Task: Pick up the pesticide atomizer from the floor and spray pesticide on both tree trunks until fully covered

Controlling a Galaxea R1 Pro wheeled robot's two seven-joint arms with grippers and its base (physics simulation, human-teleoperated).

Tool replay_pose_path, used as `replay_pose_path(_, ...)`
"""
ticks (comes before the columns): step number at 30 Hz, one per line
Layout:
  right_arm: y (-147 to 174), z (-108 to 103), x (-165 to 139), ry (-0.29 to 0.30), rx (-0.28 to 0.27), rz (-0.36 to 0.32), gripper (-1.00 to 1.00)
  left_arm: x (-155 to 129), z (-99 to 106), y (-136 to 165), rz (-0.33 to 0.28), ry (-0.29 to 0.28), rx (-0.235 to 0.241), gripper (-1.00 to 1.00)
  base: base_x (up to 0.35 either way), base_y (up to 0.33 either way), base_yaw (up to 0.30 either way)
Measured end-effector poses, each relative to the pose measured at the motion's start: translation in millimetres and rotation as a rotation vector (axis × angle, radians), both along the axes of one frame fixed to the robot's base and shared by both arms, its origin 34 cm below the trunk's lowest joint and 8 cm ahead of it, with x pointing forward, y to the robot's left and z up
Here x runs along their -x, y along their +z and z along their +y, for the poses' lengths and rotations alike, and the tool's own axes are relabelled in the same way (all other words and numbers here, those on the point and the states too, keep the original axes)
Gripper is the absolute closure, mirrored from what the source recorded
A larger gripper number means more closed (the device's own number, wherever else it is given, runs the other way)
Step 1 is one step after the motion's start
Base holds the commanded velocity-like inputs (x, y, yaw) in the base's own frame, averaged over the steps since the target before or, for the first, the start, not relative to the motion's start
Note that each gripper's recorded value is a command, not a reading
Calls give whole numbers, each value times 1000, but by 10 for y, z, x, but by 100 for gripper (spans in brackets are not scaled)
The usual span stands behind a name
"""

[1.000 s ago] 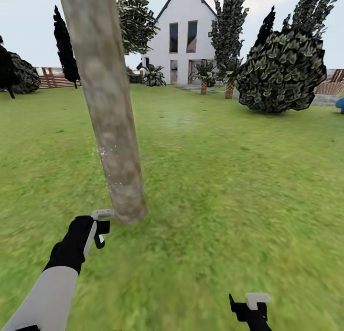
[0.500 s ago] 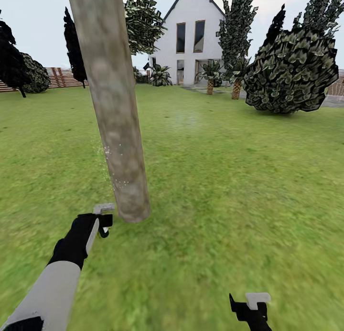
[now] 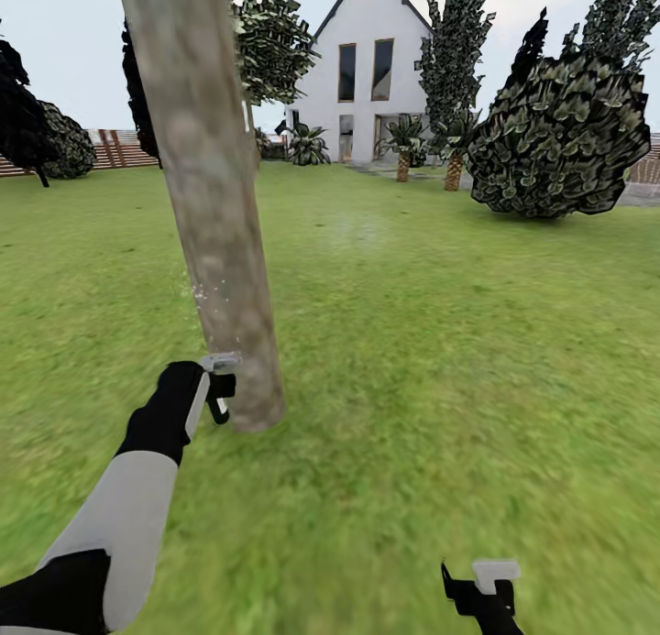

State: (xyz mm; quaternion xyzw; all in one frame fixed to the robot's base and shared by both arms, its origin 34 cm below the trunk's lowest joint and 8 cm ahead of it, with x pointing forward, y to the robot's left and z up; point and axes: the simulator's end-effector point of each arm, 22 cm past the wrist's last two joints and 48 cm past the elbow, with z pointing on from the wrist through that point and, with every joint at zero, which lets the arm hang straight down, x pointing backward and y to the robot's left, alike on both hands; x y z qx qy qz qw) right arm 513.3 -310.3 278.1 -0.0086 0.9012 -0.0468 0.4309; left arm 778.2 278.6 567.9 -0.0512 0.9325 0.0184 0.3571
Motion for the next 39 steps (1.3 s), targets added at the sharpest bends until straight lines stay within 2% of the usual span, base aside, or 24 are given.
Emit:
replay_pose_path(4,2,4,-5,0,0,-1,-100,-8,46,15,-2,2,-9,100,242,-139,0)
replay_pose_path(11,1,5,-2,0,-1,0,-100,-2,287,47,-8,32,-26,100,156,78,0)
replay_pose_path(12,1,6,-3,0,-1,0,-100,2,355,53,-8,38,-39,100,12,9,0)
replay_pose_path(13,0,7,-2,0,-1,0,-100,15,517,65,-7,55,-57,100,3,2,0)
replay_pose_path(14,1,6,-2,0,-1,-1,-100,34,811,111,-8,85,-75,100,1,1,0)
replay_pose_path(15,2,5,-3,0,0,-1,-100,50,970,144,-4,101,-97,100,0,0,0)
replay_pose_path(18,0,3,0,-1,0,0,-100,6,786,173,-4,82,-57,100,0,0,0)
replay_pose_path(19,1,3,0,-1,0,-1,-100,-30,535,204,6,56,-32,100,0,0,0)
replay_pose_path(20,0,3,2,-1,0,0,-100,-69,371,248,0,41,-5,100,0,0,0)
replay_pose_path(21,1,3,0,-1,0,-1,-100,-90,338,296,-4,37,-14,100,0,0,0)
replay_pose_path(27,0,12,-1,0,-1,0,-100,-55,451,275,3,52,-26,100,0,0,61)
replay_pose_path(31,-4,29,2,1,-3,1,-100,-56,462,276,1,54,-26,100,0,-58,224)
replay_pose_path(39,-1,31,-2,2,-4,0,-100,-65,413,276,-1,46,-27,100,0,-259,12)
